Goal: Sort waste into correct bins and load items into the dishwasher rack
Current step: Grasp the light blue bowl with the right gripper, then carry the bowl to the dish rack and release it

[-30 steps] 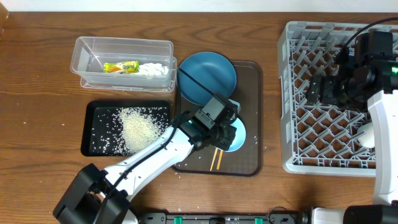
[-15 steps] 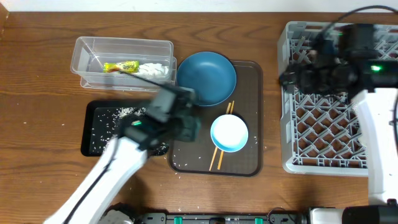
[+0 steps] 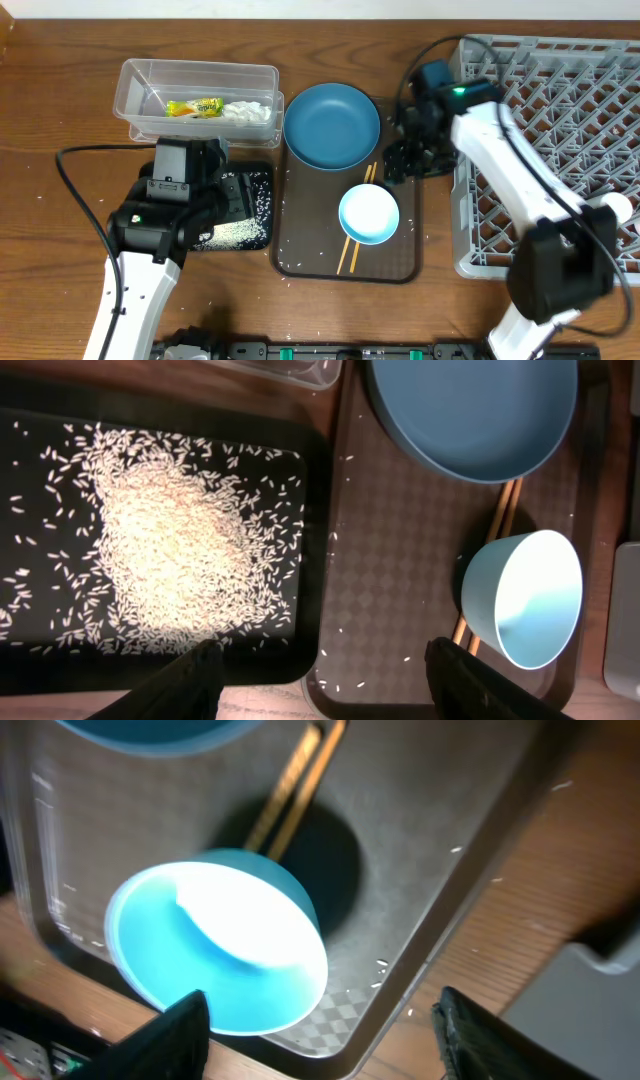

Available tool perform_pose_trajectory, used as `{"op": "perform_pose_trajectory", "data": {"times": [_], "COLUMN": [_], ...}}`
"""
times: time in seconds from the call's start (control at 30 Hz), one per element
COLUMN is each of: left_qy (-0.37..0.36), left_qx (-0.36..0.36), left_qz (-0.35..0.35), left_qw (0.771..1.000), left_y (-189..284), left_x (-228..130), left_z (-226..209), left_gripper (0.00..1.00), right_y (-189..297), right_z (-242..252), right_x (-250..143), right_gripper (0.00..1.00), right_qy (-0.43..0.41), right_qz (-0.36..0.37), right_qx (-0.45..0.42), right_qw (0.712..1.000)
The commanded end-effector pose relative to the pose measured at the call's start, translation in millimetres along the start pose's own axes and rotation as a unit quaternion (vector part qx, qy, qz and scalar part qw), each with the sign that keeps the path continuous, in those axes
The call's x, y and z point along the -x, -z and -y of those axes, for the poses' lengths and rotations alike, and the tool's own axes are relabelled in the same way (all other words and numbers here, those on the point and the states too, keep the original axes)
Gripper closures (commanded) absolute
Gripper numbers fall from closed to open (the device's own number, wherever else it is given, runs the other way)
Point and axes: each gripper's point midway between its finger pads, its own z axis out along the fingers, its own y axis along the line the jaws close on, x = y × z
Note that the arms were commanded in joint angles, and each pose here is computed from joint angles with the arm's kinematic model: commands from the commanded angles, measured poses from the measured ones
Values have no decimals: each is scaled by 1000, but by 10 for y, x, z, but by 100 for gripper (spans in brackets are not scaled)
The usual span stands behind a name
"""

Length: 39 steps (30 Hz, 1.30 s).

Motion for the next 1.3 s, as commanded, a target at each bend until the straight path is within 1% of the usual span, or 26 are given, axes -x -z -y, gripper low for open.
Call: {"op": "perform_pose_trajectory", "data": {"times": [0.0,0.07,0.1,0.13,0.17,0.2,0.27,0.3,0.4,0.5,0.57,0.63,0.73,0.8,0.87,0.93,1.0,1.1,1.2,1.27], "left_qy": [4,5,5,5,5,5,5,5,5,5,5,5,5,5,5,5,5,5,5,5], "left_qx": [7,8,9,9,9,9,9,9,9,9,9,9,9,9,9,9,9,9,7,4], "left_qz": [-2,-4,-5,-6,-7,-7,-7,-7,-7,-7,-7,-7,-7,-7,-7,-7,-7,-7,-8,-9], "left_qw": [1000,1000,1000,1000,1000,1000,1000,1000,1000,1000,1000,1000,1000,1000,1000,1000,1000,1000,1000,1000], "left_y": [-9,-22,-28,-31,-35,-35,-35,-36,-36,-35,-36,-35,-36,-35,-35,-36,-36,-36,-36,-36], "left_x": [21,19,18,17,16,16,16,15,14,16,14,16,15,17,16,15,14,14,12,9], "left_z": [-30,-34,-36,-37,-37,-37,-37,-38,-37,-37,-37,-36,-37,-37,-36,-37,-37,-37,-31,-20], "left_gripper": [32,32,32,33,33,32,32,32,32,33,33,33,32,32,32,32,32,32,32,32], "right_y": [-266,-434,-501,-571,-619,-675,-717,-717,-645,-409,-152,190,724,1143,1487,1850,2146,2503,2841,2960], "right_z": [-24,-45,-55,-68,-74,-74,-76,-76,-27,126,261,394,621,830,1029,1276,1535,1945,2397,2594], "right_x": [-63,-98,-114,-127,-141,-139,-122,-111,-68,-30,18,73,136,168,171,137,64,-66,-267,-353], "right_gripper": [39,41,45,51,59,72,92,99,99,99,99,99,99,99,99,99,99,99,99,99], "right_qy": [1,4,6,9,10,12,13,13,12,5,-6,-15,-35,-58,-82,-116,-152,-211,-281,-312], "right_qz": [-44,-68,-78,-87,-94,-98,-98,-96,-82,-56,-20,33,119,188,241,292,324,353,362,364], "right_qx": [-8,-10,-12,-13,-14,-17,-17,-17,-24,-59,-89,-114,-155,-195,-231,-275,-322,-395,-480,-510], "right_qw": [999,998,997,996,995,995,995,995,996,997,996,993,980,961,939,909,876,822,748,714]}}
